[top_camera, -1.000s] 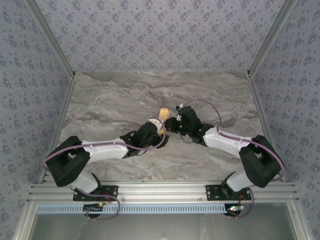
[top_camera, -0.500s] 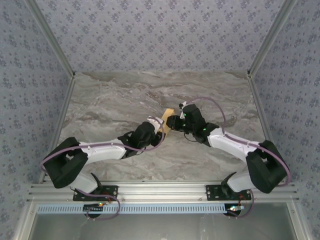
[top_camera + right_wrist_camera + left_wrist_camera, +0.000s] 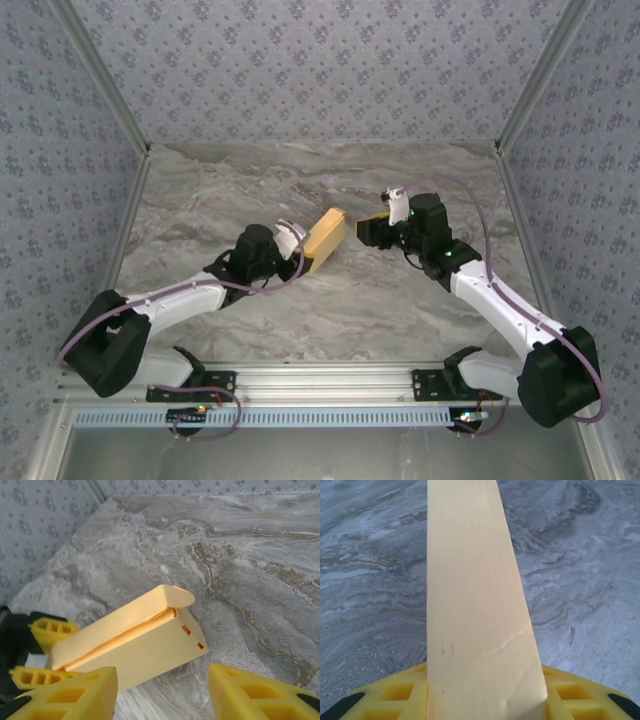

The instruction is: Fold the paper box

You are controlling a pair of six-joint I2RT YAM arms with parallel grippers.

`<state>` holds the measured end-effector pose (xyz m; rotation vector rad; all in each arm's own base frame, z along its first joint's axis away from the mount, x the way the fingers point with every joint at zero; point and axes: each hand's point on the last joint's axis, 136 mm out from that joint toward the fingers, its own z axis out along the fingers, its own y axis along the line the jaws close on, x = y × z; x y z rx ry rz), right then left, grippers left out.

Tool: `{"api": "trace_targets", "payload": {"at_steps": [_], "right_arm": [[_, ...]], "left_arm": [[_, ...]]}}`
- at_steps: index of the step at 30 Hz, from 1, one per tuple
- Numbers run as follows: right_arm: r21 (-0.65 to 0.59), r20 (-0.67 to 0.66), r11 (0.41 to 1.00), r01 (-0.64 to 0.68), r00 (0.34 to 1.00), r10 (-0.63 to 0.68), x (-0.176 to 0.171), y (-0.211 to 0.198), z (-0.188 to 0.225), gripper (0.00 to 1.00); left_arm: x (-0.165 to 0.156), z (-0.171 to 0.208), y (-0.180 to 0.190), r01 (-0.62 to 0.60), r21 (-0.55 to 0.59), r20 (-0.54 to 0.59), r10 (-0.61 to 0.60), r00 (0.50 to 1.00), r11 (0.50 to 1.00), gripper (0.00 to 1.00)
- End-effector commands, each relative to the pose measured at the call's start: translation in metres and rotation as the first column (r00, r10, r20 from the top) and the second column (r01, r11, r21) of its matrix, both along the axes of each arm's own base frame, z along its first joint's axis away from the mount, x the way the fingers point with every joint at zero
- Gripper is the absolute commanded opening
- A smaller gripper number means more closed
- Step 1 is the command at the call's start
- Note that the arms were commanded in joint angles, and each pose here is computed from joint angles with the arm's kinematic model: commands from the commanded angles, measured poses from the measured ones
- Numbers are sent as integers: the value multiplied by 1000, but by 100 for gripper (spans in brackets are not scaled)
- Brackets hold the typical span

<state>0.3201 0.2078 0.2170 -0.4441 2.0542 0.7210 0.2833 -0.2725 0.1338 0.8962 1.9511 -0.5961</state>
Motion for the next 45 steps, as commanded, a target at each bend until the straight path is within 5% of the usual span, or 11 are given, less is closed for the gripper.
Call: {"api": "trace_targets", "payload": {"at_steps": [1,11,20,36,45], "right_arm": [[-60,61,993,-98,993,101,0,5,7,52],[-170,-38,982,83,995,-91,-10,-32,-16,53],[-258,-50,960,104,991,-121,-29,-33,-38,54],[-313,-93,947,73,990,-106,-20,-17,-57,54],[-312,-10,950,-1,1000,-2,-36,-16,-44,55]], "left_arm": [[-15,15,-15,242,-8,16,-242,970,970,34],[-24,11,-12,491,77,1,-493,870,868,37],[-23,-15,-10,583,168,-104,-574,812,795,42],[-13,-31,-13,584,189,-101,-576,811,789,58],[-15,-32,-13,590,186,-116,-578,807,786,46]]}}
